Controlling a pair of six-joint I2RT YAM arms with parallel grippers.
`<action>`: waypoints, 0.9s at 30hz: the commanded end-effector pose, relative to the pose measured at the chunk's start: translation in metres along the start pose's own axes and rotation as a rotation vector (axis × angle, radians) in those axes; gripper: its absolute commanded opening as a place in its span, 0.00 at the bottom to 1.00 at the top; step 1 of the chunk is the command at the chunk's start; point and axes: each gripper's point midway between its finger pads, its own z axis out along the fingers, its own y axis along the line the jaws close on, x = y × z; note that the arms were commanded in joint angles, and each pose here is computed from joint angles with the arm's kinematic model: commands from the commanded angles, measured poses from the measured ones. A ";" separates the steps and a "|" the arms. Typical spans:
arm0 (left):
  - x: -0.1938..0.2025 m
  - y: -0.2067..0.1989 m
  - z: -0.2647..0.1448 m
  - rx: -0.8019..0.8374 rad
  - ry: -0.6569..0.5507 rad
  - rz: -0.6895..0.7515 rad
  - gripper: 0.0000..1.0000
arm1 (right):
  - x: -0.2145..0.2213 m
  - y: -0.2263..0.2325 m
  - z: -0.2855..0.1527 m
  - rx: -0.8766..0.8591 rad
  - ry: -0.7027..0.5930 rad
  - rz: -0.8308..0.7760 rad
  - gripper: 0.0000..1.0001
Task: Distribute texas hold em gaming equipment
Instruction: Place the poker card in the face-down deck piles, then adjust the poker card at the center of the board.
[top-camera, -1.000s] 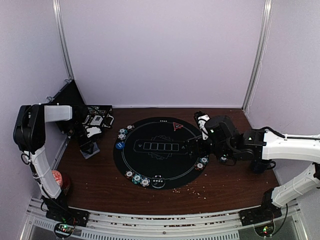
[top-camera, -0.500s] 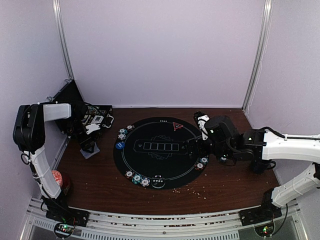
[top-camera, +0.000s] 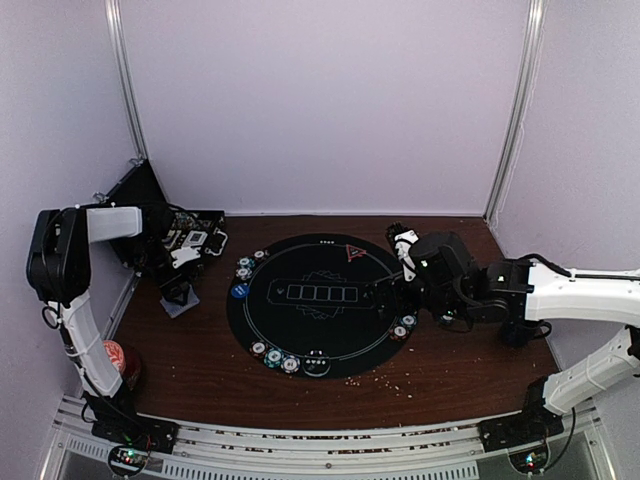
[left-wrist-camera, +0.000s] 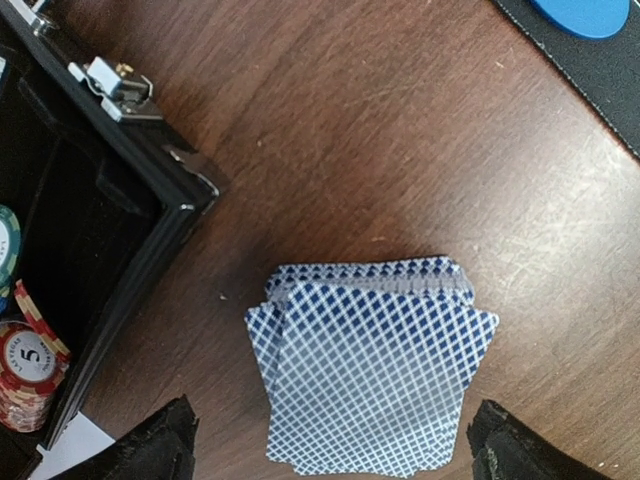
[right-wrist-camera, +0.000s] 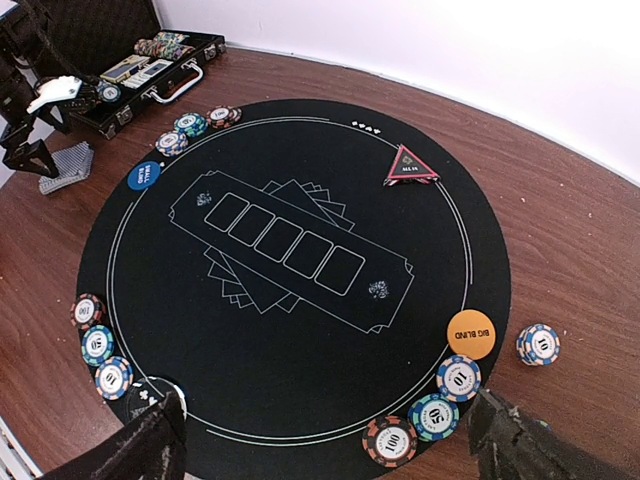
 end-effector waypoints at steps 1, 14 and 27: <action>0.005 -0.002 0.013 0.041 0.013 -0.032 0.98 | -0.008 -0.002 -0.006 0.010 -0.031 0.005 1.00; 0.016 -0.007 0.029 0.070 0.048 -0.039 0.98 | -0.008 -0.002 -0.005 0.020 -0.030 0.001 1.00; 0.035 -0.020 0.052 0.117 0.131 -0.023 0.93 | -0.007 -0.002 -0.005 0.022 -0.030 -0.003 1.00</action>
